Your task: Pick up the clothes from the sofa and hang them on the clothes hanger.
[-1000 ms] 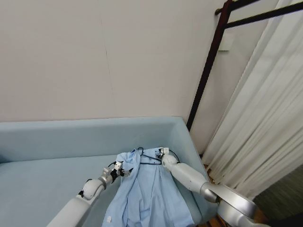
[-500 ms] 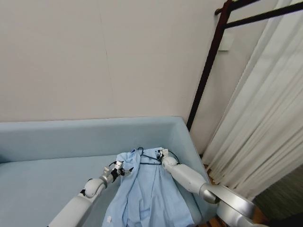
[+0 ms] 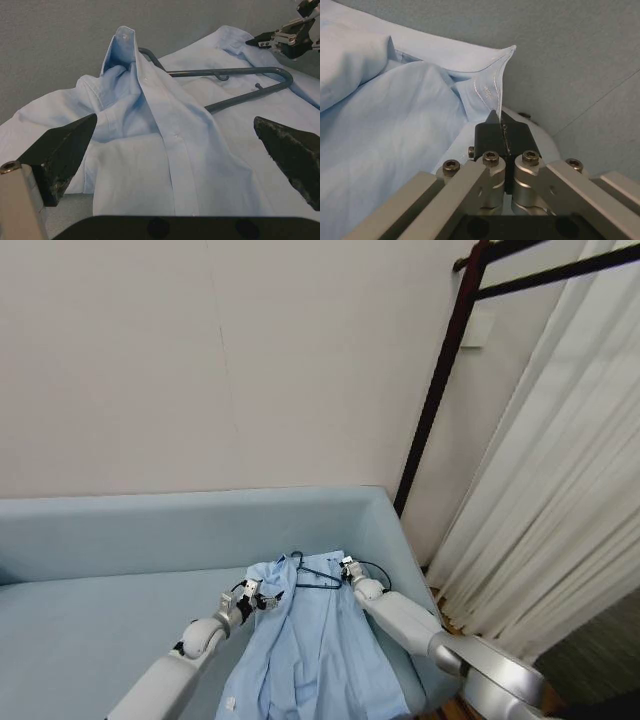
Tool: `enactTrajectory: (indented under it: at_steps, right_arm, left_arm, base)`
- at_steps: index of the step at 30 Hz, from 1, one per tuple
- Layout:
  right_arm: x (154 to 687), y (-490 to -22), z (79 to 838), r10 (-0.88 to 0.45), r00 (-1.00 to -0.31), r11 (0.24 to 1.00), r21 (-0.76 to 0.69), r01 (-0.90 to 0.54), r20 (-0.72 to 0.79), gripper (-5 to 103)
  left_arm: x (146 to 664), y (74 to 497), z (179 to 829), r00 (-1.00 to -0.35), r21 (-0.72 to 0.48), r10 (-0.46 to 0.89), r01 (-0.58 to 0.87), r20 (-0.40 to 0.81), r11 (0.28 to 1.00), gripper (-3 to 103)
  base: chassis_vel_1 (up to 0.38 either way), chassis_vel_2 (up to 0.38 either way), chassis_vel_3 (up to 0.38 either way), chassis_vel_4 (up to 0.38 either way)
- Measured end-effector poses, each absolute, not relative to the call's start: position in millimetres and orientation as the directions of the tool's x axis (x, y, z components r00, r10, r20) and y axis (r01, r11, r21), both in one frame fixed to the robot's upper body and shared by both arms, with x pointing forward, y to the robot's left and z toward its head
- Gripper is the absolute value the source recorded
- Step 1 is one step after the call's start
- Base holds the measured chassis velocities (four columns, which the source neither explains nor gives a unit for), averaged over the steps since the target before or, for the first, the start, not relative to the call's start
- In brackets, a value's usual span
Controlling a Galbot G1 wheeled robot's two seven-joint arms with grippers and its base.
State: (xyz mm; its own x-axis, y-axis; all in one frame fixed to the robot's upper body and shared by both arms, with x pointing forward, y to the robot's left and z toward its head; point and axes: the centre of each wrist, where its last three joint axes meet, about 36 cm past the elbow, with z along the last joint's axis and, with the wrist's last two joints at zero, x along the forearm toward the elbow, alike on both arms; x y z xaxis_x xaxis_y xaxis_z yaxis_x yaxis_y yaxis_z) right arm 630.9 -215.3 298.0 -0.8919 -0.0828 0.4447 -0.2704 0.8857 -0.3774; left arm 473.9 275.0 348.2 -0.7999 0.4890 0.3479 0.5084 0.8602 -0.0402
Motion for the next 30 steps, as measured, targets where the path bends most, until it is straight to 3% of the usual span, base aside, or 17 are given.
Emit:
enactTrajectory:
  at_steps: [8,13,22,30]
  right_arm:
    - [626.6,-230.2,324.5,-0.139,-0.913,0.835,-0.450,-0.316,0.383,0]
    - [608.2,-218.8,351.9,-0.211,-0.897,0.834,-0.408,-0.372,0.389,0]
    - [542.5,-128.7,387.7,-0.303,-0.817,0.889,-0.162,-0.427,0.490,0]
    - [540.7,-77.4,398.6,-0.349,-0.810,0.891,-0.100,-0.443,0.472,0]
  left_arm:
    - [469.0,273.8,347.7,-0.799,-0.042,0.491,0.510,0.346,0.859,100]
    - [467.7,273.6,348.5,-0.800,-0.042,0.492,0.511,0.344,0.859,100]
    - [467.7,272.8,350.5,-0.800,-0.038,0.494,0.514,0.340,0.857,100]
    - [463.9,270.3,349.2,-0.793,-0.039,0.501,0.521,0.346,0.853,100]
  base:
    - [0.000,0.000,0.000,0.000]
    - [0.000,0.000,0.000,0.000]
    - [0.000,0.000,0.000,0.000]
    - [0.000,0.000,0.000,0.000]
